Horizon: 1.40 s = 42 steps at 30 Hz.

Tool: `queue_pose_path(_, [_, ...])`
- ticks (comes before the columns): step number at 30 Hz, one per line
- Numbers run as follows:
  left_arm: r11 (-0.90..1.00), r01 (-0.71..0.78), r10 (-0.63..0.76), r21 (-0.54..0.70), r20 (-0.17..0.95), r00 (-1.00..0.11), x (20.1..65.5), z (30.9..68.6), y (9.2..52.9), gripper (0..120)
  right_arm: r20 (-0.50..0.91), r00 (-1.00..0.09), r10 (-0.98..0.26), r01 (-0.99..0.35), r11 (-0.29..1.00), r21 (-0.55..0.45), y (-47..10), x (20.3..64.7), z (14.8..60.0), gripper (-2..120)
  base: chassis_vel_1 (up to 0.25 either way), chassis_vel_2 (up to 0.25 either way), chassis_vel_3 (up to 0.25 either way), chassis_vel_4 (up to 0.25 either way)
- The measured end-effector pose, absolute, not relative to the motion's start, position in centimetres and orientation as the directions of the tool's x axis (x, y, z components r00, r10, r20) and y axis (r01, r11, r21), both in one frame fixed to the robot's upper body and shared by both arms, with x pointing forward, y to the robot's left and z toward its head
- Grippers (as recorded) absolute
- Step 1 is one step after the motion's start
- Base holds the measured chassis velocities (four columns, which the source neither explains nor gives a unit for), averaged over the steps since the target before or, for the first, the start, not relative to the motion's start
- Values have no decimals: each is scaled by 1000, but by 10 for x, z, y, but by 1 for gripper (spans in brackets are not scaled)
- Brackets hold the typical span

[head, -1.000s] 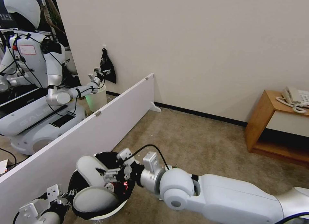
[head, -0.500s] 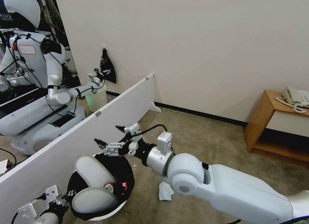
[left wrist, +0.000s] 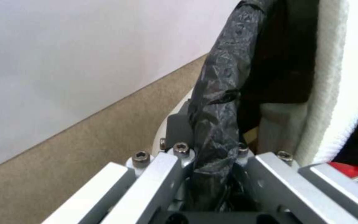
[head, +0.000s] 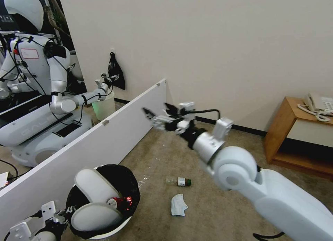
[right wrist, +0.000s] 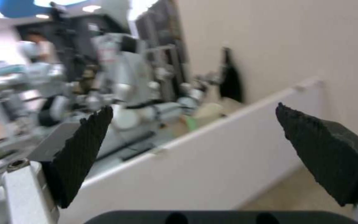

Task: Pick up the trash bin and place the garbage on the floor into it.

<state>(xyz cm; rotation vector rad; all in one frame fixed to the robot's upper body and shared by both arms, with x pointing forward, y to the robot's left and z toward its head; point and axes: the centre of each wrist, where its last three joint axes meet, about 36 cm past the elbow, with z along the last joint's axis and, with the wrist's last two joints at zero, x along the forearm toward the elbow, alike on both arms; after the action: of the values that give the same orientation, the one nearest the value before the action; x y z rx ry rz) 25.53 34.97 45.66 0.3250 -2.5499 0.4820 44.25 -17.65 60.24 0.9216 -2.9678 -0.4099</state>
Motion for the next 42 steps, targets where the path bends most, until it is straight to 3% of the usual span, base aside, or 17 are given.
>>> queue_pose_path(4, [907,-323,-139,-271,532,-835,253,458,353,2,43,-891,-452,-427,867,256,-201,441,592,100,0,0,0,0])
queue_pose_path(11, [905,-327,-141,-273,534,-834,253,457,356,2,237,-897,-374,-309,912,269,-214,425,573,100,0,0,0,0])
queue_pose_path(16, [903,-329,-139,-277,536,-833,254,455,356,2,494,-800,-339,-232,935,267,-212,406,520,100,0,0,0,0])
queue_pose_path(19, [902,-331,-139,-277,539,-831,253,454,355,2,567,-754,-332,-216,940,263,-207,402,499,100,0,0,0,0])
queue_pose_path(28, [902,-332,-139,-275,543,-828,253,453,354,2,698,-653,-294,-189,956,226,-193,394,461,100,0,0,0,0])
queue_pose_path(42, [900,-333,-132,-281,553,-823,256,446,351,2,782,-578,-233,-154,972,176,-182,427,399,100,0,0,0,0])
